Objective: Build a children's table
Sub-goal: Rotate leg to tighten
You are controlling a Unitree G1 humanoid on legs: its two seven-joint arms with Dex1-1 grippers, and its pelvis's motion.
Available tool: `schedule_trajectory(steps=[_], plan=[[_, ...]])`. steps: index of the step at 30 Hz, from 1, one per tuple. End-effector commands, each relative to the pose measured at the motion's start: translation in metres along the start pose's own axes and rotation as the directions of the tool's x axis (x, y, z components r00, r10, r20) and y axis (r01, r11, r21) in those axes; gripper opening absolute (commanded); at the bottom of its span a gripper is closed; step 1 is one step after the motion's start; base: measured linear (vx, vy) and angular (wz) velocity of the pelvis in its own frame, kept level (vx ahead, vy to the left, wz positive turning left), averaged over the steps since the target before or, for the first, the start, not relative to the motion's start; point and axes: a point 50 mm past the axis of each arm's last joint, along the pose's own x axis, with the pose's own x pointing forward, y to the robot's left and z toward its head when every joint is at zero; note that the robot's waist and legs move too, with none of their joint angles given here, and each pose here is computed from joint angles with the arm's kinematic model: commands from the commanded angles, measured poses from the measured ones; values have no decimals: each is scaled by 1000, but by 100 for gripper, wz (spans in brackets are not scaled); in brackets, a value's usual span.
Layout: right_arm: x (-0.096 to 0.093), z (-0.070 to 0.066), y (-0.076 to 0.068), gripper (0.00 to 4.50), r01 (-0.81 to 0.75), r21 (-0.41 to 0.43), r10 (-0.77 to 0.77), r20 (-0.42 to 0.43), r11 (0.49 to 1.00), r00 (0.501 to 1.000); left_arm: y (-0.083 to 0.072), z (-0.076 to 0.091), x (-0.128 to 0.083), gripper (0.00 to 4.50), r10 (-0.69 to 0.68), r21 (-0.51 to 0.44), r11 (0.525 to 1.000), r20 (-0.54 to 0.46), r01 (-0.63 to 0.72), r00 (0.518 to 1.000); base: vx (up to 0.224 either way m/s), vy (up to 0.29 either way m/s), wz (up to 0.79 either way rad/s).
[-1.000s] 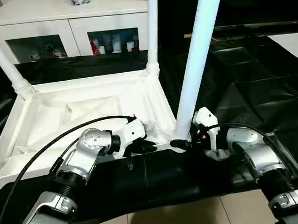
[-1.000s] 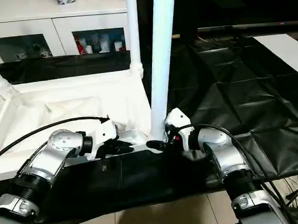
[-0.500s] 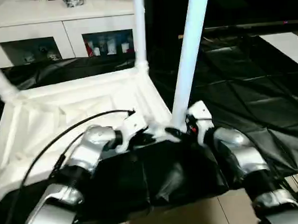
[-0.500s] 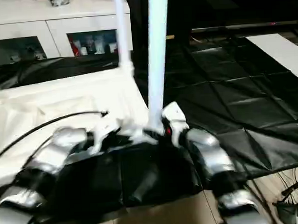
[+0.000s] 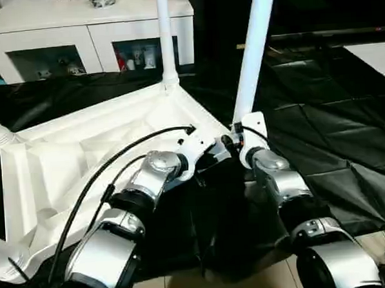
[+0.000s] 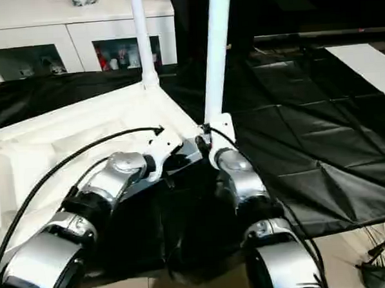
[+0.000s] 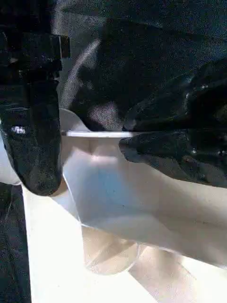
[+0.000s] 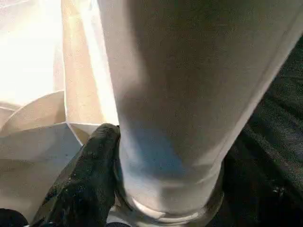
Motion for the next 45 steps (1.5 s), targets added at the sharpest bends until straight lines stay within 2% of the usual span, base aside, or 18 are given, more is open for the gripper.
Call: schedule_trajectory(steps=[1, 3, 5, 10, 15, 17, 19, 21, 25, 27, 28, 29, 30, 32, 33, 38, 43, 45], plan=[[1, 1, 37, 266, -170, 42, 168, 38, 985, 985, 0, -8, 2, 0, 48, -29, 998, -15, -49, 999, 0, 0, 0], [1, 3, 37, 322, -173, 20, 171, 53, 985, 984, -1, -9, 1, 0, 38, -18, 999, -13, -39, 999, 0, 0, 0], [1, 4, 36, 322, -169, 39, 166, 66, 985, 984, -1, -11, 0, 0, 34, -15, 999, -13, -34, 999, 0, 0, 0], [-1, 5, 24, 377, -165, -16, 166, 88, 986, 982, -1, -17, -5, 0, -5, -3, 1000, 5, 5, 1000, 0, 0, 0], [-10, 6, 15, 377, -295, -143, 311, 107, 945, 944, -2, -23, -16, 0, -85, 35, 996, 38, 84, 996, 0, 0, 0], [-12, 7, 12, 377, -321, -150, 339, 113, 935, 934, -3, -24, -19, 0, -113, 44, 993, 49, 111, 992, 0, 0, 0], [-16, 12, 6, 377, -368, -165, 390, 130, 915, 912, -6, -27, -26, 0, -185, 70, 981, 76, 180, 980, 0, 0, 0], [-23, 15, -1, 377, -426, -215, 459, 131, 879, 879, -11, -30, -36, 0, -266, 101, 961, 99, 257, 959, 0, 0, 0], [-34, 16, -16, 377, -487, -308, 538, 106, 817, 836, -12, -37, -51, 0, -313, 110, 947, 83, 303, 946, 0, 0, 0], [-43, 13, -23, 377, -562, -337, 612, 55, 755, 789, -11, -41, -58, 0, -316, 104, 946, 80, 308, 945, 0, 0, 0], [-43, 13, -23, 377, -562, -337, 612, 55, 755, 789, -11, -41, -58, 0, -316, 104, 946, 80, 308, 945, 0, 0, 0], [-51, 9, -27, 377, -625, -340, 665, 1, 703, 747, -10, -43, -62, 0, -313, 95, 948, 85, 305, 946, 0, 0, 0], [-51, 9, -27, 377, -625, -340, 665, 1, 703, 747, -10, -43, -62, 0, -313, 95, 948, 85, 305, 946, 0, 0, 0], [-60, 1, -31, 377, -687, -337, 712, -66, 644, 699, -10, -44, -67, 0, -325, 92, 944, 87, 317, 942, 0, 0, 0], [-61, -1, -32, 377, -696, -337, 718, -80, 634, 692, -11, -44, -68, 0, -330, 93, 942, 87, 322, 940, 0, 0, 0], [-63, -10, -35, 377, -709, -336, 717, -126, 620, 686, -13, -43, -70, 0, -347, 93, 936, 84, 339, 934, 0, 0, 0], [-61, -10, -34, 377, -695, -314, 706, -98, 647, 701, -14, -42, -71, 0, -351, 92, 934, 79, 344, 933, 0, 0, 0], [-61, -11, -33, 353, -708, -298, 716, -99, 641, 691, -15, -42, -71, 0, -353, 91, 934, 76, 346, 932, 0, 0, 0]])
